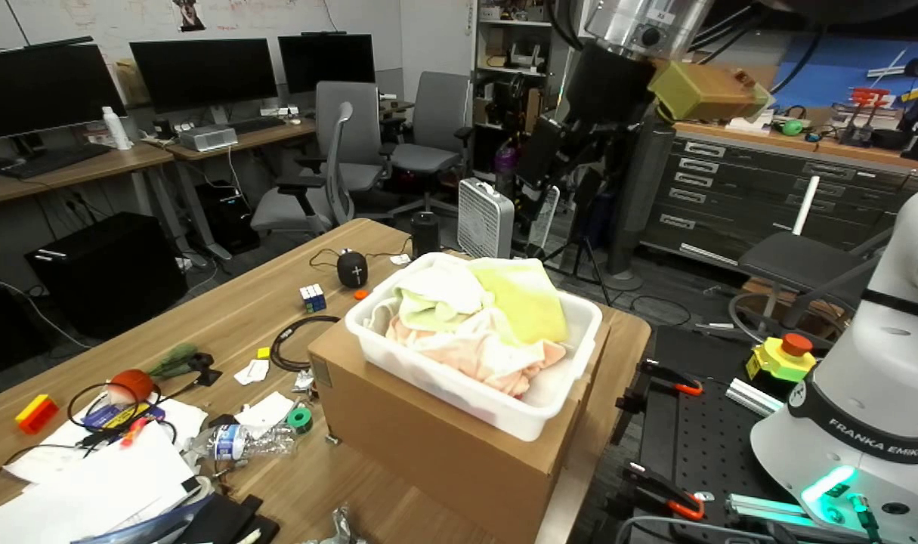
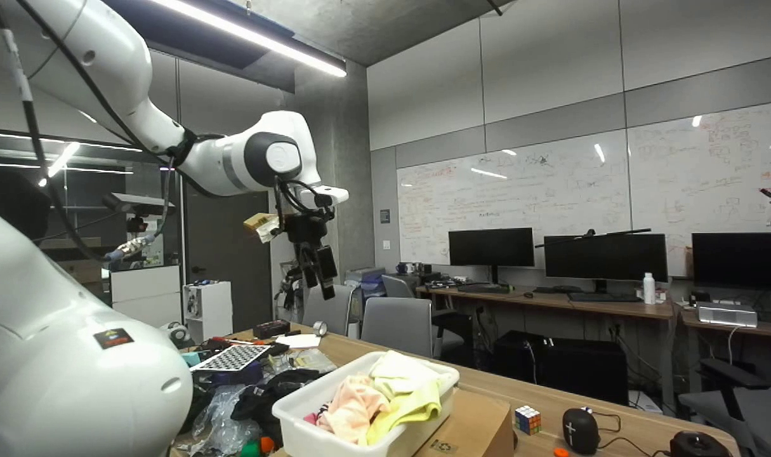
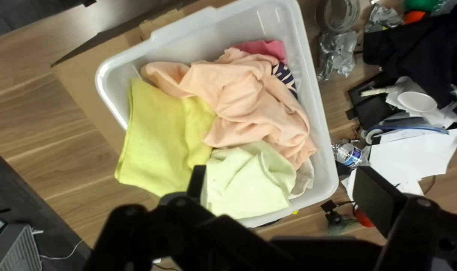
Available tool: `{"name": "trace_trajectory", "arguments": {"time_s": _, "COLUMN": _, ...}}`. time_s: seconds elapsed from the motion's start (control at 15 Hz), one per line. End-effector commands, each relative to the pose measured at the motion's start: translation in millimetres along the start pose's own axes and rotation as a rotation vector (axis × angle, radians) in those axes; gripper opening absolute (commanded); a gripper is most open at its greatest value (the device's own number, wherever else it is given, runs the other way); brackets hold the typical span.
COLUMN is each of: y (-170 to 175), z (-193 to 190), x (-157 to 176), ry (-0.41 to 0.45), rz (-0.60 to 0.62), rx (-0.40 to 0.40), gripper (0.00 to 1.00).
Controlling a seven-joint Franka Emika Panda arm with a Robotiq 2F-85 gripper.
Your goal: Take the towels and t-shirts out of the box and place them on the table
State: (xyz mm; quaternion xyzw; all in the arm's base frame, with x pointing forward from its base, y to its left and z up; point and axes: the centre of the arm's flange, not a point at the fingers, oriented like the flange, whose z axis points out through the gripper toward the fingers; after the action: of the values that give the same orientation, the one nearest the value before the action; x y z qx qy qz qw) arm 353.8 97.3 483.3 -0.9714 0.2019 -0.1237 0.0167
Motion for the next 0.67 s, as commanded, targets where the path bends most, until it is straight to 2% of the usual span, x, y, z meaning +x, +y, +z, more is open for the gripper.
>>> {"name": "trace_trajectory", "arguments": {"time_s": 0.0, "y": -20.1, "z": 1.1, "x": 41.3, "ry": 0.021, "rz": -0.072, "rx": -0.071, "gripper": 1.00}}
{"name": "trace_trajectory", "arguments": {"time_s": 0.4, "y": -16.9, "z": 22.9, "x": 61.0, "ry": -0.027, "rz": -0.224, "rx": -0.137, "gripper": 1.00}}
{"name": "trace_trajectory", "arguments": {"time_s": 0.6, "y": -13.3, "z": 32.6, "x": 73.7, "ry": -0.074, "rz": -0.303, "rx": -0.125, "gripper": 1.00}}
